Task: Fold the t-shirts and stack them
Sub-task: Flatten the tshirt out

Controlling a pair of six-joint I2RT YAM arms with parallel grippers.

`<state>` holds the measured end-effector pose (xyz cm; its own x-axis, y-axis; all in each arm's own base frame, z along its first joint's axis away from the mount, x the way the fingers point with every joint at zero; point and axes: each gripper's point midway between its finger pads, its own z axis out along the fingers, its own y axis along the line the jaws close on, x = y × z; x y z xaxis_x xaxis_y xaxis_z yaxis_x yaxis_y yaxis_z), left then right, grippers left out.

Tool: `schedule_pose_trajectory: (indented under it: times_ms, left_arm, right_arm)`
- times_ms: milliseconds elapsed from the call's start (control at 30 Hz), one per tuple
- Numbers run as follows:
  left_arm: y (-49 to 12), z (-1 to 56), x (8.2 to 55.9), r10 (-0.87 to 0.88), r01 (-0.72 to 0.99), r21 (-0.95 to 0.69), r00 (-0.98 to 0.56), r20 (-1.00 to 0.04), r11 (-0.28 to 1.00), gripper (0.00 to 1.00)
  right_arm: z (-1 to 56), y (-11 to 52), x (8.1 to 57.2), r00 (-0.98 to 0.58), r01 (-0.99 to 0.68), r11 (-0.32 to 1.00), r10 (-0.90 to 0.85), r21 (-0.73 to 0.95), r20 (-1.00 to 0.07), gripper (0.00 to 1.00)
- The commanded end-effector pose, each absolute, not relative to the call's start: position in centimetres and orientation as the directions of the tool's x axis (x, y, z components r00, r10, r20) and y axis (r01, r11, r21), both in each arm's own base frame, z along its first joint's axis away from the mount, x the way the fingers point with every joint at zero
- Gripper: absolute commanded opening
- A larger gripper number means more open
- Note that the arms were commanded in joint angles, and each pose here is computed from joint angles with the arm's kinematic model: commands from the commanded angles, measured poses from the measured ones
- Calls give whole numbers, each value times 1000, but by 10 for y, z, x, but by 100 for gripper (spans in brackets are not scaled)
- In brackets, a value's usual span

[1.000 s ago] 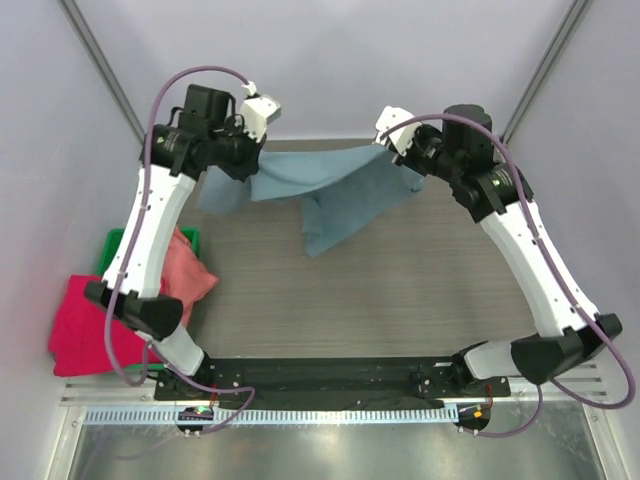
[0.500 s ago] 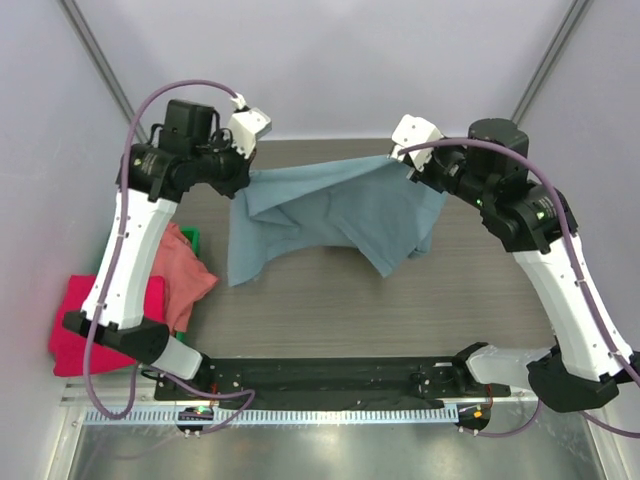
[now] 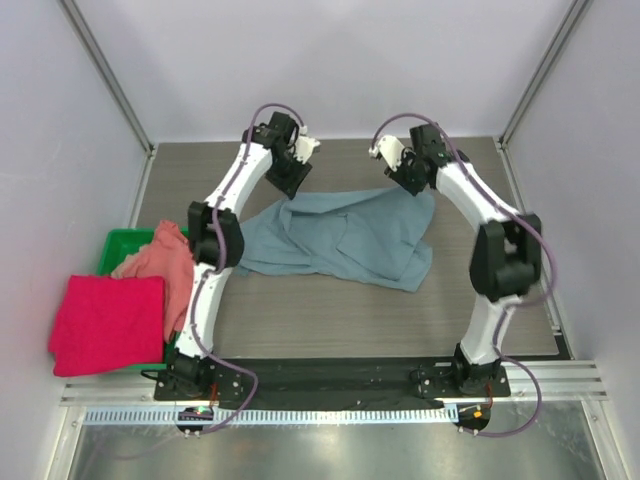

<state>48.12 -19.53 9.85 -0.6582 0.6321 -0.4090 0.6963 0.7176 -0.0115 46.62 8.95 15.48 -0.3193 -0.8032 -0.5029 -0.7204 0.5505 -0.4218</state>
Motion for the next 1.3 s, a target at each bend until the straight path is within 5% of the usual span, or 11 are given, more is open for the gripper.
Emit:
schedule_pose_trajectory:
  times_ms: [0,133,233,433,733,1267]
  left_arm:
    - [-183,163,551,549,542,207,-606,-576,815,60]
    - [-163,183,541,525,469,264,-607,-596,842,71]
    - [-152,192,512,479,448,231,-587,-653,864,82]
    - [-146,187,462,507,516,170,-633,-585,840,83]
    - [-155,170,465,475,509,105,-683,-555,854,80]
    - [-154,155,457,461,497,85,-711,-532,864,79]
  right_arm:
    - [212,85,557,-290,-538,678,-707,-502,-645,39]
    - [241,93,555,-225,-602,687,-635,-407,-739,64]
    - [222,115,491,-175,-786,541,-660,-300,-731,63]
    - [160,133,363,-271,-938,345,-680,28,-681,49]
    - [93,119,322,104,-977,22,-817,-212,-567,47]
    - [64,134,298,221,-966,-115,-833,-231,-507,43]
